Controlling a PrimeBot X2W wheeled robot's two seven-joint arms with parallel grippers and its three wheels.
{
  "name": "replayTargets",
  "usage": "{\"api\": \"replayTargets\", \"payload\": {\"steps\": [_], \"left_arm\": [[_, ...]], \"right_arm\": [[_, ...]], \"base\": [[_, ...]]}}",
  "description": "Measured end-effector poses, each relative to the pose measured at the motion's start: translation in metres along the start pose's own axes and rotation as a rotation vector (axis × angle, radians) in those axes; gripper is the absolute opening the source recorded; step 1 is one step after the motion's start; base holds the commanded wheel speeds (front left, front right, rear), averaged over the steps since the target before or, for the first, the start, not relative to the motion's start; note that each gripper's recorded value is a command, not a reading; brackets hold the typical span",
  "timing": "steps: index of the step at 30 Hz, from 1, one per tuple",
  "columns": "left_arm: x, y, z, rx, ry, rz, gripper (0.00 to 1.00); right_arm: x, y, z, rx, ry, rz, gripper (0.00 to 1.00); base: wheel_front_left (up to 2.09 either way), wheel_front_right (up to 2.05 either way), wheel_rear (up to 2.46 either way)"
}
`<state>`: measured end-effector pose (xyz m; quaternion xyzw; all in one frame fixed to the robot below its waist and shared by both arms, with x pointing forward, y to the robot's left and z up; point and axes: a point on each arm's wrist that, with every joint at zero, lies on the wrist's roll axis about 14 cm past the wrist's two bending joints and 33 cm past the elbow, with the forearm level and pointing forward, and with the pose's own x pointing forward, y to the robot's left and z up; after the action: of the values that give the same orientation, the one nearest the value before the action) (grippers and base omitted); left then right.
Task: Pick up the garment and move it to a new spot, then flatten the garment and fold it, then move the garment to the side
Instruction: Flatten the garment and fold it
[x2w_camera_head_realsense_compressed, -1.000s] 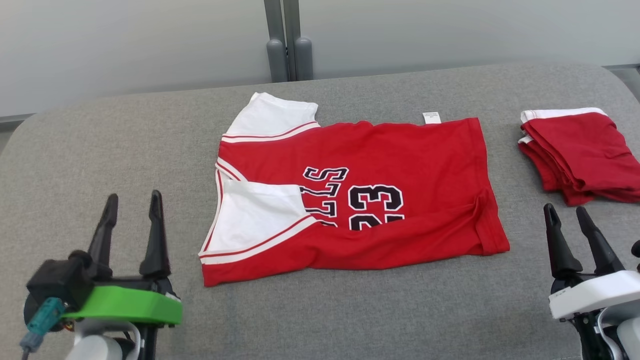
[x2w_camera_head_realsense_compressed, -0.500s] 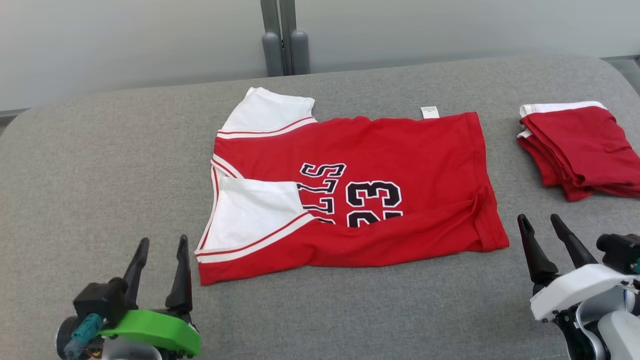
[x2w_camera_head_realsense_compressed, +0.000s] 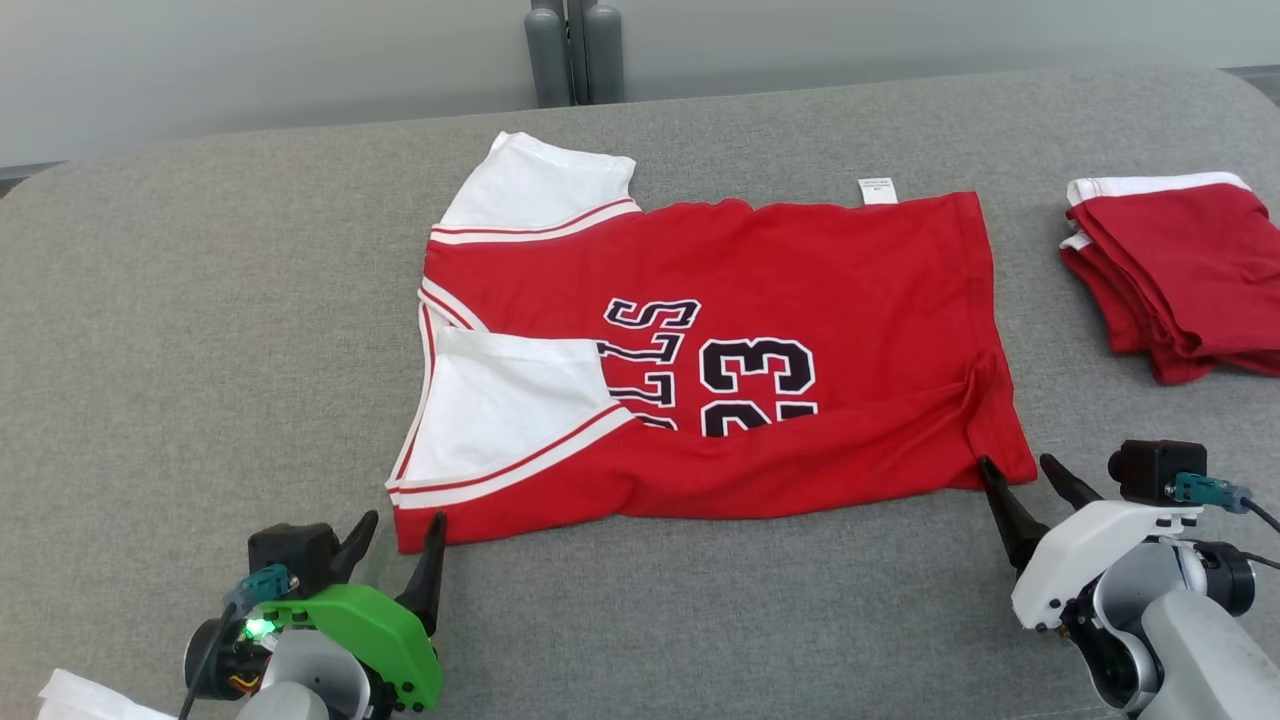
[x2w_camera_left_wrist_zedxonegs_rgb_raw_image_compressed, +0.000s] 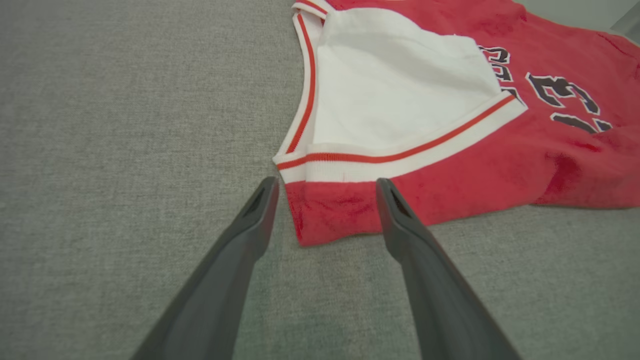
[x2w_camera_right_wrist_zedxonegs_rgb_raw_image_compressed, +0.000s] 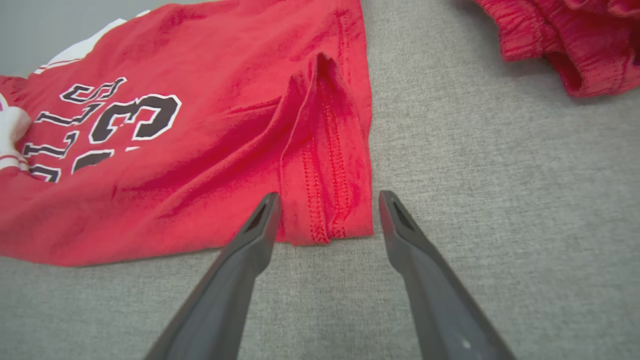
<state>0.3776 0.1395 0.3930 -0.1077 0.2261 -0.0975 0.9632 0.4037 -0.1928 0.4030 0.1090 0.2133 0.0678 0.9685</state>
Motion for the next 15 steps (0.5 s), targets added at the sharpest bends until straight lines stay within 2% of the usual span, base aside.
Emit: {"api": "replayTargets", "payload": {"steps": [15], "left_arm": [[0.015, 0.013, -0.026, 0.0, 0.146, 0.024, 1.0]], "right_arm": [[0.016, -0.004, -0.017, 0.005, 0.075, -0.023, 1.0]], "base": [[0.0, 0.0, 0.0]]}}
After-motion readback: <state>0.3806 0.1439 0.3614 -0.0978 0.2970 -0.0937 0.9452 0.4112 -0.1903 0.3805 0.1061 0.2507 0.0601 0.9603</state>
